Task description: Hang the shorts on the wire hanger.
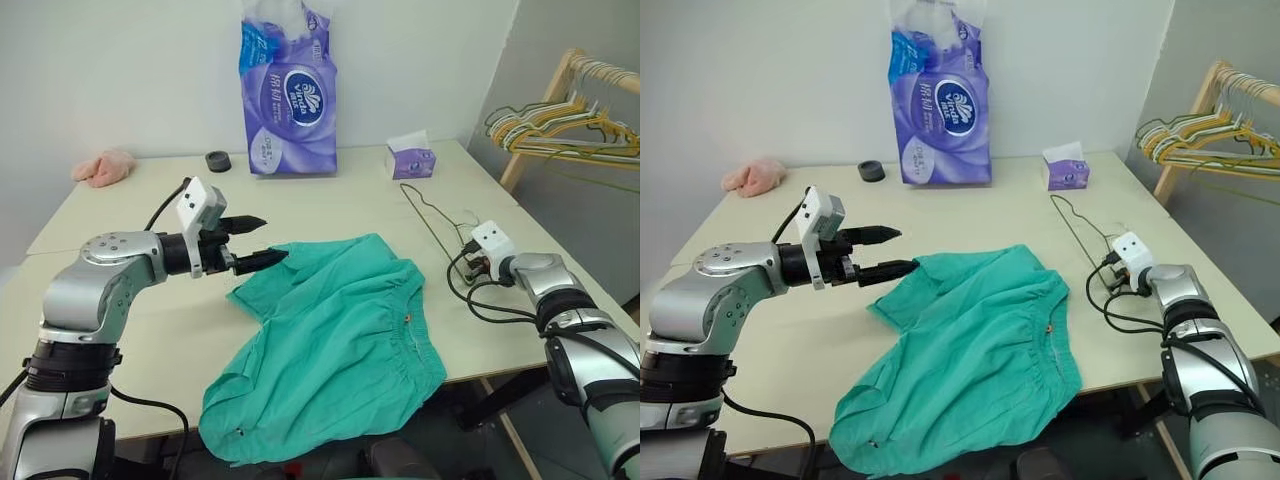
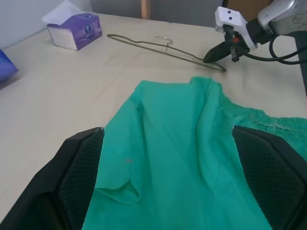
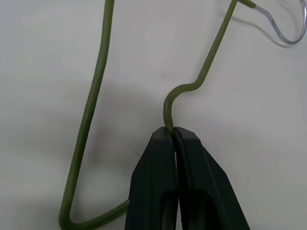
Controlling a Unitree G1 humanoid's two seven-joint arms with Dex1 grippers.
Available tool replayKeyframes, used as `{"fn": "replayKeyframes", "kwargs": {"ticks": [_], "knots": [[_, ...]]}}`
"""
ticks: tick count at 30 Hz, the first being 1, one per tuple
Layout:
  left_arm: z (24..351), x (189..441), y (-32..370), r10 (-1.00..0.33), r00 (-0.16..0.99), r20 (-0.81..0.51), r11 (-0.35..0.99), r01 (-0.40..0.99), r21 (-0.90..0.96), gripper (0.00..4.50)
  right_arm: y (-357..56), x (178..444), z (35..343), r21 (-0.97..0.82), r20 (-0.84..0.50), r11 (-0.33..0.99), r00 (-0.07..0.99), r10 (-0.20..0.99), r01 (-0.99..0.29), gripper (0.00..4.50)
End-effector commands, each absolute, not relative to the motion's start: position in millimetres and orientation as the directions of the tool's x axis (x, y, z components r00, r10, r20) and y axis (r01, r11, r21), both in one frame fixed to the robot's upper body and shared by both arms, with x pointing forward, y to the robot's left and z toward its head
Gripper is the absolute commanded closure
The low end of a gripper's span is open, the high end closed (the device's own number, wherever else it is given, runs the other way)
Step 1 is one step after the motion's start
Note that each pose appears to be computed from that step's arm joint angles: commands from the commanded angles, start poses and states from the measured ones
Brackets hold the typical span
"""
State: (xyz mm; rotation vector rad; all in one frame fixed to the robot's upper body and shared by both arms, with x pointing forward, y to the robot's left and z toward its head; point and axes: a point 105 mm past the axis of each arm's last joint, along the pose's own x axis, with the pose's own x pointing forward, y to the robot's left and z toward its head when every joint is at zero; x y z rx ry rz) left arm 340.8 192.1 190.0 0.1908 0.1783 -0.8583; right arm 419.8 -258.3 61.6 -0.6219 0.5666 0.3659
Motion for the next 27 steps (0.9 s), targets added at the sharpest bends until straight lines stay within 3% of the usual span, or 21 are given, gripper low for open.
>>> {"fn": "replayKeyframes", "kwargs": {"ticks": [1, 7, 13, 27], "knots": [[216, 357, 216, -0.649, 0.747, -0.144, 0.738, 0.664, 0.121, 0.00, -231, 443, 130, -0.711, -0.388, 0.528, 0.885, 0.256, -0.464, 4.46], [224, 363, 225, -0.650, 0.751, -0.117, 0.757, 0.653, -0.025, 0.00, -178, 439, 176, -0.933, -0.212, 0.170, 0.864, 0.456, -0.318, 4.46], [214, 356, 222, -0.700, 0.696, -0.160, 0.714, 0.684, -0.147, 0.00, -134, 421, 196, -0.991, -0.127, -0.050, 0.762, 0.635, -0.123, 4.46], [170, 330, 195, -0.795, 0.496, -0.348, 0.577, 0.795, -0.186, 0.00, -78, 384, 198, -0.989, -0.141, -0.138, 0.556, 0.819, -0.047, 4.46]]}}
